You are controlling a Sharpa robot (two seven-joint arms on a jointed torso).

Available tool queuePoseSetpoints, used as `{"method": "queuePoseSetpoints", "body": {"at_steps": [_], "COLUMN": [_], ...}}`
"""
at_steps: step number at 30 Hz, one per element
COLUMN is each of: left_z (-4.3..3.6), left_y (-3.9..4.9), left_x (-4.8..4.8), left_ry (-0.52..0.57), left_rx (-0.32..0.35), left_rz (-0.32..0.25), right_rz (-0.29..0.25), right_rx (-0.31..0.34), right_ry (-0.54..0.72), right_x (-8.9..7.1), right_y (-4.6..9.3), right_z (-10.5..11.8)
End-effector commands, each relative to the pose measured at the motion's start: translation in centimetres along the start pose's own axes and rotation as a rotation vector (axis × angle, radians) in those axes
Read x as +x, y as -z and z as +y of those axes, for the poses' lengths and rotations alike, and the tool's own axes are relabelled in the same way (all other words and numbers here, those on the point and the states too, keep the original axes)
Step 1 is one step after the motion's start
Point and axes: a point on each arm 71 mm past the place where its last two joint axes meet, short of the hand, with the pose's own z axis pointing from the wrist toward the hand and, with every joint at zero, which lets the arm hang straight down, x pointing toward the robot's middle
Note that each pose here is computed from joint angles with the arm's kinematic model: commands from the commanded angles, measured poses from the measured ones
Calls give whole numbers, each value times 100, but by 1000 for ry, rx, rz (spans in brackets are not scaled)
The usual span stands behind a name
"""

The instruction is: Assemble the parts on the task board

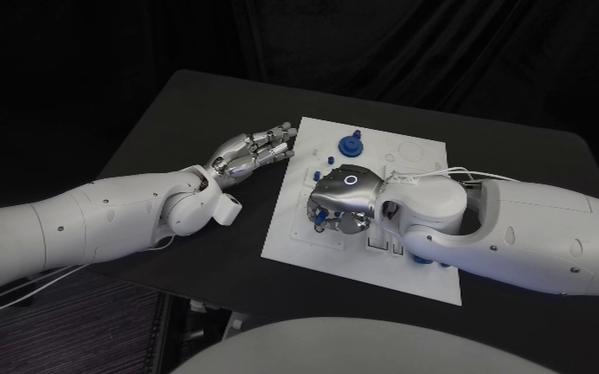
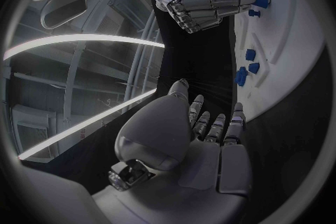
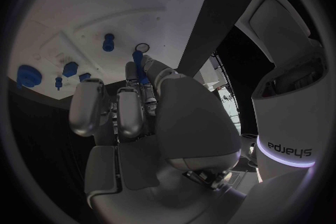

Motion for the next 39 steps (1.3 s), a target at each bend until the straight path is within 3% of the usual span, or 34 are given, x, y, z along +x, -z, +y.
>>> {"method": "queuePoseSetpoints", "body": {"at_steps": [1,39], "left_z": [-23,4], "left_y": [-9,-14], "left_x": [22,12], "left_ry": [15,17], "left_rx": [40,31], "left_rz": [10,11], "right_rz": [15,77], "right_rx": [-4,26], "right_ry": [10,-8], "right_x": [21,191], "right_y": [-2,16], "right_z": [10,-14]}}
